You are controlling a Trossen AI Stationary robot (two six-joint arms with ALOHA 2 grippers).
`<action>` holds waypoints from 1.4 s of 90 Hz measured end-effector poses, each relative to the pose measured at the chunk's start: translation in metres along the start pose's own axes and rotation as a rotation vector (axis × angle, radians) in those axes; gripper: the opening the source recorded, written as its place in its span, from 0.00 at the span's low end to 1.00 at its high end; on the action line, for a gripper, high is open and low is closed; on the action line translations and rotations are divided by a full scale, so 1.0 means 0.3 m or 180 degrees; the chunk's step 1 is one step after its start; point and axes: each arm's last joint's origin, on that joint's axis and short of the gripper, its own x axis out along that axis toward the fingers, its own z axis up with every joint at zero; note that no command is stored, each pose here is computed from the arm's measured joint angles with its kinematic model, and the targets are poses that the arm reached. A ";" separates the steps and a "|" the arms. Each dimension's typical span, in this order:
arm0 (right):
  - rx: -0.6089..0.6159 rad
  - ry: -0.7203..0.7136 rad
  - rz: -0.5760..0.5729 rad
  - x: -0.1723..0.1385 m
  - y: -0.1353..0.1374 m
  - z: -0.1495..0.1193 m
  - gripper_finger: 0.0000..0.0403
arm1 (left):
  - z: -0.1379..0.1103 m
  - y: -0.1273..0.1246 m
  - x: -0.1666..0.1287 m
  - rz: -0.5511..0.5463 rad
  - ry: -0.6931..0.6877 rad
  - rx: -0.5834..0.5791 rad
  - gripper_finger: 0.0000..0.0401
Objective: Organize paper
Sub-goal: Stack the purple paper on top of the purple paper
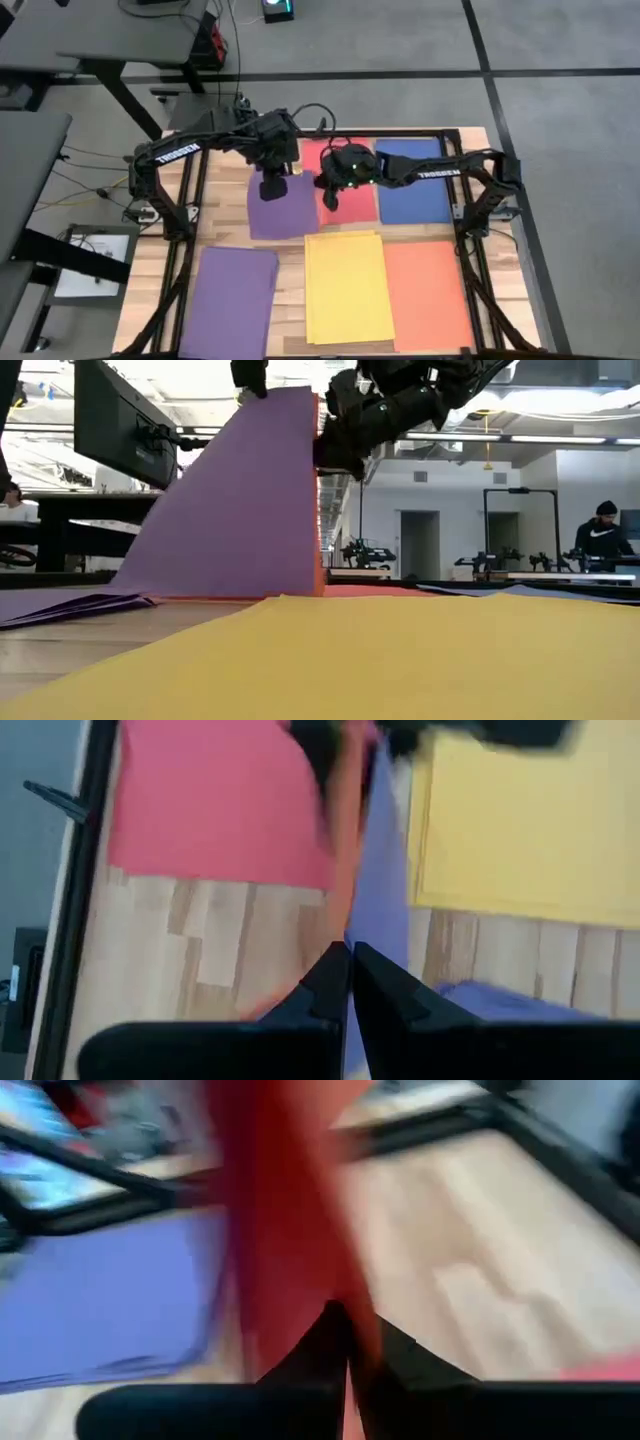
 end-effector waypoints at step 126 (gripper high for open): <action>0.2388 0.1734 -0.0898 -0.479 -0.444 -0.249 0.33 | 0.017 0.072 -0.003 0.0041 -0.0258 -0.0180 0.00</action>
